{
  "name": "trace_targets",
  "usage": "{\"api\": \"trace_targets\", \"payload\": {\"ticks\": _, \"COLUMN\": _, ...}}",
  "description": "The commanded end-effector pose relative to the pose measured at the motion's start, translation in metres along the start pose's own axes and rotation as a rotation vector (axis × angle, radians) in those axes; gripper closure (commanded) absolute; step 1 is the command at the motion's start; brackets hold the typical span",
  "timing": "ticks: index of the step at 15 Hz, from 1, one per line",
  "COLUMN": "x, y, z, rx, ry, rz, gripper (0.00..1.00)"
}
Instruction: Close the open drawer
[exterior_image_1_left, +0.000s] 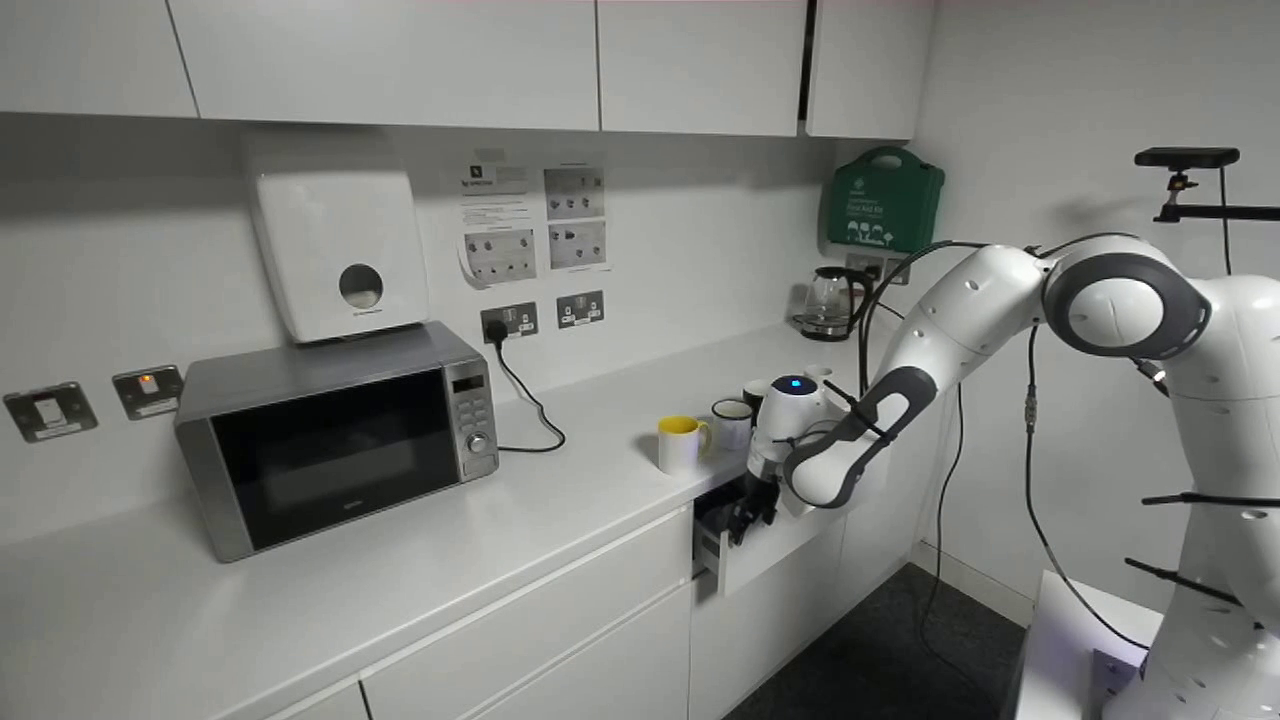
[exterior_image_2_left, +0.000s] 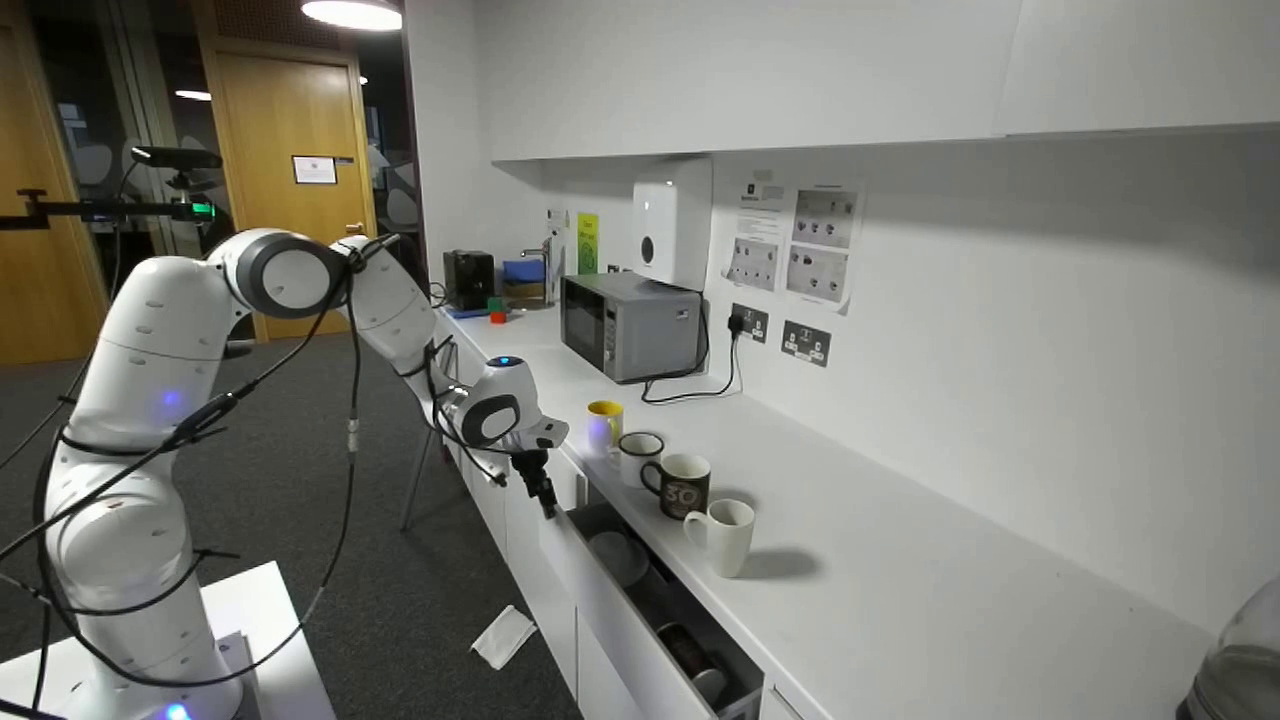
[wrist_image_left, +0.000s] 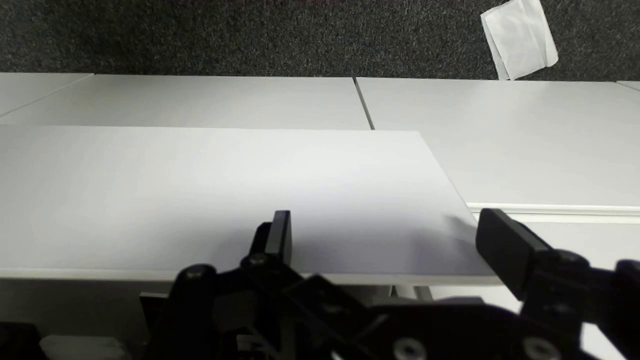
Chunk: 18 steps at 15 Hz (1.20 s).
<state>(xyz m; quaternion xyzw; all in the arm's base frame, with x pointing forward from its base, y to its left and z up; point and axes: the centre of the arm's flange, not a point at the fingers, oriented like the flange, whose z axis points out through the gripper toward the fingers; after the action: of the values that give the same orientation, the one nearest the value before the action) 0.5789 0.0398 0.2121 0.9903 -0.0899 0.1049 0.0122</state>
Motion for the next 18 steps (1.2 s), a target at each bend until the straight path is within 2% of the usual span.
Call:
{"api": "trace_targets", "payload": {"ticks": 1, "x": 0.012, "y": -0.003, "z": 0.007, "rx": -0.003, "ry": 0.022, "rz": -0.031, "gripper": 0.0}}
{"api": "trace_targets", "payload": {"ticks": 18, "x": 0.036, "y": -0.004, "z": 0.017, "rx": 0.002, "ry": 0.046, "rz": -0.057, "gripper": 0.0}}
